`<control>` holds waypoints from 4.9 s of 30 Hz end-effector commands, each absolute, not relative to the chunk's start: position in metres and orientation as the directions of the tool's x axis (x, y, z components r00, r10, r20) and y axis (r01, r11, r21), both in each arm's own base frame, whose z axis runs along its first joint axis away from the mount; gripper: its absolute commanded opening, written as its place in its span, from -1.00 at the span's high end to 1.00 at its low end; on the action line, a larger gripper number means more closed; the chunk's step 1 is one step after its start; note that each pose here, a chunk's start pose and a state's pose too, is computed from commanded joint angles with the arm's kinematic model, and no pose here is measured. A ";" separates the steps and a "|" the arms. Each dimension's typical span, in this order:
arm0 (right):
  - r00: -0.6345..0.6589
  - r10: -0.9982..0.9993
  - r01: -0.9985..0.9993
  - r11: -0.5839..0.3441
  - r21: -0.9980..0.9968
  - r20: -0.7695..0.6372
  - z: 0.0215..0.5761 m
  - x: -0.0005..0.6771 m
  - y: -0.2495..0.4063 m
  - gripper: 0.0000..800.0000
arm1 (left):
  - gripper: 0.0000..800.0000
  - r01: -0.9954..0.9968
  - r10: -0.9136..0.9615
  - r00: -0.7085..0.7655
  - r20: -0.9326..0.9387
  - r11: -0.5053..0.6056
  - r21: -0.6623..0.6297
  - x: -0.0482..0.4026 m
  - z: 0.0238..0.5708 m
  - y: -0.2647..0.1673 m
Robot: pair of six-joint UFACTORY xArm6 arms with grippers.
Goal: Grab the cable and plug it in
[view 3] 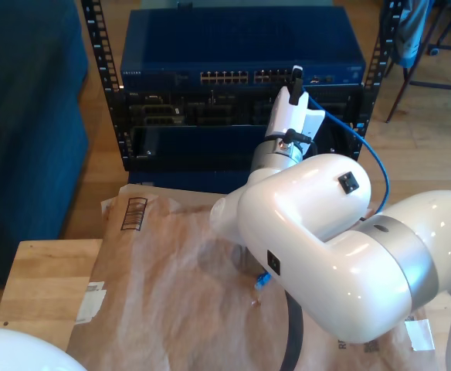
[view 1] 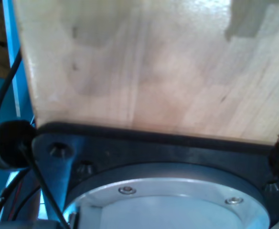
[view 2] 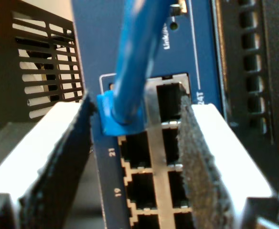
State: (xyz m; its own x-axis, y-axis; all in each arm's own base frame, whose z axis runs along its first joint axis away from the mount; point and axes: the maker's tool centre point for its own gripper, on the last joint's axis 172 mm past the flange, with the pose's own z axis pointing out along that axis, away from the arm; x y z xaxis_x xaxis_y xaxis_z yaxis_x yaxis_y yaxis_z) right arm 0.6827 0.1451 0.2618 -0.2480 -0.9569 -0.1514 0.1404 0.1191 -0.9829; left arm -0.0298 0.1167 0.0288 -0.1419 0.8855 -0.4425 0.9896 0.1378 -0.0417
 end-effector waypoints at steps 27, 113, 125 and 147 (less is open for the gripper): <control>-0.047 -0.993 -0.327 0.122 -0.937 -0.113 0.291 0.635 0.107 -0.98 | -1.00 0.990 0.885 -0.142 -0.443 0.138 -0.042 -0.030 0.029 0.117; 0.073 -0.977 -0.991 -0.093 0.092 -0.200 0.028 0.020 -0.161 -0.99 | -1.00 0.990 0.885 -0.142 -0.443 0.138 -0.042 -0.030 0.029 0.117; 0.071 -0.977 -0.991 -0.092 0.093 -0.201 0.028 0.019 -0.162 -0.99 | -1.00 0.990 0.885 -0.142 -0.443 0.138 -0.042 -0.030 0.029 0.117; 0.071 -0.977 -0.991 -0.092 0.093 -0.200 0.028 0.019 -0.162 -0.99 | -1.00 0.990 0.886 -0.142 -0.441 0.138 -0.042 -0.030 0.029 0.117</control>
State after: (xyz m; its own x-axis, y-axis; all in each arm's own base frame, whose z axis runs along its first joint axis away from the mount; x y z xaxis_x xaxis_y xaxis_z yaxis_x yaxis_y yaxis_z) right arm 0.0189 -0.1620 0.0280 0.0715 -0.9772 -0.1998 -0.9915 -0.0915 0.0930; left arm -0.0298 0.1172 0.0288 -0.1420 0.8861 -0.4411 0.9896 0.1378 -0.0417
